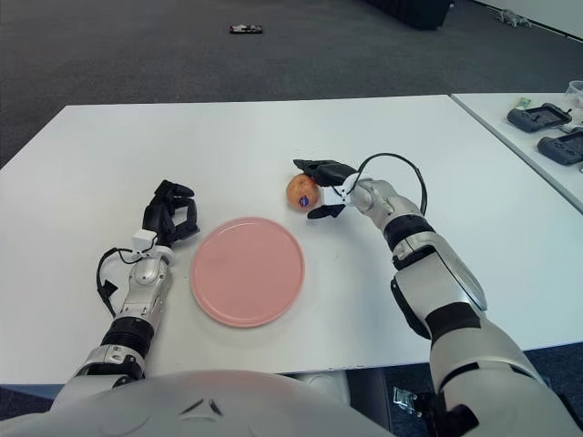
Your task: Put the apple into the plate.
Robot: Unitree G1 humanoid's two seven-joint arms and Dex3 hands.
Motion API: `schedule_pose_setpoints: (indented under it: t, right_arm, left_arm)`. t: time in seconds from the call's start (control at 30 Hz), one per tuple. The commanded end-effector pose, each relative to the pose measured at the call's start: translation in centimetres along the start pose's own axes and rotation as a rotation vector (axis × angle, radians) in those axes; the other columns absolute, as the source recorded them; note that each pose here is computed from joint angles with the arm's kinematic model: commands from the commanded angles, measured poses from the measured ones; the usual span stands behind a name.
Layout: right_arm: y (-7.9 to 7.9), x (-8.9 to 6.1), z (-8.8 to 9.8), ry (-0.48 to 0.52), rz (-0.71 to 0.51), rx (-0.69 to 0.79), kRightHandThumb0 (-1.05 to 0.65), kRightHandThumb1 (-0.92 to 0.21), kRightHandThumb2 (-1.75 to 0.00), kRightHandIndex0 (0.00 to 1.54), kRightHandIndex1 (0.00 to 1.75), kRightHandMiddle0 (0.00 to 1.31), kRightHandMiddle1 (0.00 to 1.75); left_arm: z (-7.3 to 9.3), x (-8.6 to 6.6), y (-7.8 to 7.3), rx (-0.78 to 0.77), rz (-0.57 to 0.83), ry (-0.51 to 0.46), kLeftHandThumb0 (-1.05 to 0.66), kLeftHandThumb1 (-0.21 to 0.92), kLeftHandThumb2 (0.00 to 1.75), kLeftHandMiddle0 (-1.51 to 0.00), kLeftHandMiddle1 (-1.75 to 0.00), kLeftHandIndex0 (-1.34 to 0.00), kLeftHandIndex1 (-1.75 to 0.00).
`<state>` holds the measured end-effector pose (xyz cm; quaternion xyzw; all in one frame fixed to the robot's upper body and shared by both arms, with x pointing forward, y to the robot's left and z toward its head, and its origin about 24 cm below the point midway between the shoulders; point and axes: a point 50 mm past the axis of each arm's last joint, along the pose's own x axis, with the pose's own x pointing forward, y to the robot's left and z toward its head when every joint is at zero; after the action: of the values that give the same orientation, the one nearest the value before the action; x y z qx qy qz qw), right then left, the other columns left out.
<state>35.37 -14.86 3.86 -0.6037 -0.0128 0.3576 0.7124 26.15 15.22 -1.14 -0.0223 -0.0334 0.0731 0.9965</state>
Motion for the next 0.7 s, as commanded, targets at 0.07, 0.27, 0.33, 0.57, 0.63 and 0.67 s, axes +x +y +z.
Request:
schedule_pose_setpoints:
  t: [0.07, 0.27, 0.33, 0.57, 0.63, 0.67]
  right_arm:
    - [4.0, 0.4, 0.8, -0.017, 0.163, -0.052, -0.94, -0.46, -0.86, 0.0, 0.0, 0.0, 0.0]
    - [3.8, 0.7, 1.1, -0.026, 0.165, -0.091, -0.92, -0.45, -0.89, 0.0, 0.0, 0.0, 0.0]
    - [3.8, 0.7, 1.1, -0.027, 0.167, -0.101, -0.91, -0.45, -0.89, 0.0, 0.0, 0.0, 0.0]
    - [3.2, 1.1, 1.5, -0.039, 0.16, -0.162, -0.84, -0.43, -0.95, 0.0, 0.0, 0.0, 0.0]
    - [2.9, 1.2, 1.6, -0.043, 0.155, -0.181, -0.82, -0.43, -0.96, 0.0, 0.0, 0.0, 0.0]
    - [2.7, 1.3, 1.7, -0.045, 0.15, -0.202, -0.82, -0.42, -0.96, 0.0, 0.0, 0.0, 0.0]
  left_arm:
    - [-1.0, -0.8, 0.2, -0.005, 0.009, 0.043, -0.43, 0.46, 1.15, -0.8, -1.75, -0.5, -1.75]
    - [-1.0, -0.9, 0.1, 0.002, 0.01, 0.051, -0.44, 0.45, 1.17, -0.81, -1.75, -0.51, -1.75]
    - [-1.0, -1.0, 0.1, 0.003, 0.011, 0.053, -0.44, 0.44, 1.17, -0.8, -1.75, -0.51, -1.75]
    - [-1.0, -1.1, 0.0, 0.009, 0.013, 0.051, -0.44, 0.44, 1.18, -0.82, -1.75, -0.51, -1.75]
    - [-1.0, -1.1, 0.0, 0.006, 0.012, 0.05, -0.44, 0.44, 1.18, -0.82, -1.75, -0.52, -1.75]
    - [-1.1, -1.1, 0.0, 0.004, 0.012, 0.05, -0.44, 0.44, 1.18, -0.82, -1.75, -0.52, -1.75]
